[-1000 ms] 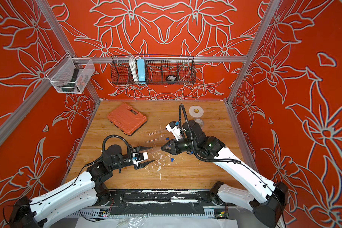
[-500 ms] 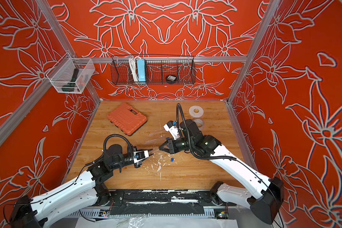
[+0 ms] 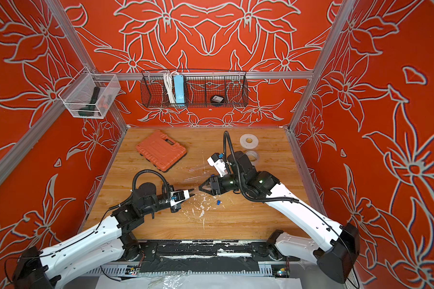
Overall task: Insert stoppers into test tubes
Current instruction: Pick up the test tube at the center of the board.
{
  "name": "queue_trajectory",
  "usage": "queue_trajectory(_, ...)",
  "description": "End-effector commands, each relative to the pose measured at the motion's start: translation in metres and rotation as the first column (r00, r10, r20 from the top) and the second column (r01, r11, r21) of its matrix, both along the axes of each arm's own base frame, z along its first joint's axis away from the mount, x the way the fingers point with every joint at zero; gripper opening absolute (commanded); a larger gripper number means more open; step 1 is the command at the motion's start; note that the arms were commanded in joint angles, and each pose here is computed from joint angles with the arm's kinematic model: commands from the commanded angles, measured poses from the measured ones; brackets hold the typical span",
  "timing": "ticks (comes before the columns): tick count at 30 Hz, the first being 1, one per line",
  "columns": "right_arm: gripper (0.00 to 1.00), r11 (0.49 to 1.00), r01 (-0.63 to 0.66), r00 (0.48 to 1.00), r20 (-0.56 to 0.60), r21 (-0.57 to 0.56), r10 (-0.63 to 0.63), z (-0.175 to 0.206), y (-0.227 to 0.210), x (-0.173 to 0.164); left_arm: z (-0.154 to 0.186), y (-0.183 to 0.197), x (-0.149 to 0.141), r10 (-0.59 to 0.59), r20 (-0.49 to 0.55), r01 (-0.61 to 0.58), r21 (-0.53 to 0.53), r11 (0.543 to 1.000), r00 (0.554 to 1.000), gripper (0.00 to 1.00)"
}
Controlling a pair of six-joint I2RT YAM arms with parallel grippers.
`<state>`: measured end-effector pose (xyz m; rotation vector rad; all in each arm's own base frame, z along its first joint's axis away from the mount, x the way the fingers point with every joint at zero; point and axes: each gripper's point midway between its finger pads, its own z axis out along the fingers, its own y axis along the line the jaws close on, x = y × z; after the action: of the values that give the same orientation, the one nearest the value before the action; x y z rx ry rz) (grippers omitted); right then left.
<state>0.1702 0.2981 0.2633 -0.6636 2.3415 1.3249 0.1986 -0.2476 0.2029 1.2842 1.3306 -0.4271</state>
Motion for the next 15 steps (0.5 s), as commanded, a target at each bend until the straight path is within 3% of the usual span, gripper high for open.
queue_trajectory(1, 0.64, 0.999, 0.039, 0.998, 0.058, 0.010, -0.040, 0.015, -0.012, 0.007, 0.018, -0.001, 0.005, 0.023, 0.030, -0.022, -0.034, 0.999, 0.999, 0.00)
queue_trajectory(4, 0.65, 0.994, 0.104, 0.988, 0.114, -0.034, -0.100, 0.017, -0.036, 0.017, 0.018, 0.005, 0.014, 0.084, 0.030, -0.083, -0.033, 0.996, 0.996, 0.00)
queue_trajectory(7, 0.65, 0.959, 0.211, 0.957, 0.240, -0.188, -0.164, 0.006, -0.077, 0.029, 0.019, 0.012, 0.022, 0.140, 0.036, -0.138, -0.031, 0.990, 0.990, 0.00)
queue_trajectory(11, 0.65, 0.849, 0.340, 0.887, 0.439, -0.404, -0.146, -0.004, -0.130, 0.045, 0.022, 0.019, 0.031, 0.186, 0.029, -0.185, -0.027, 0.982, 0.982, 0.00)
queue_trajectory(15, 0.65, 0.765, 0.384, 0.851, 0.519, -0.516, -0.077, -0.008, -0.153, 0.055, 0.022, 0.024, 0.036, 0.212, 0.020, -0.212, -0.017, 0.977, 0.977, 0.00)
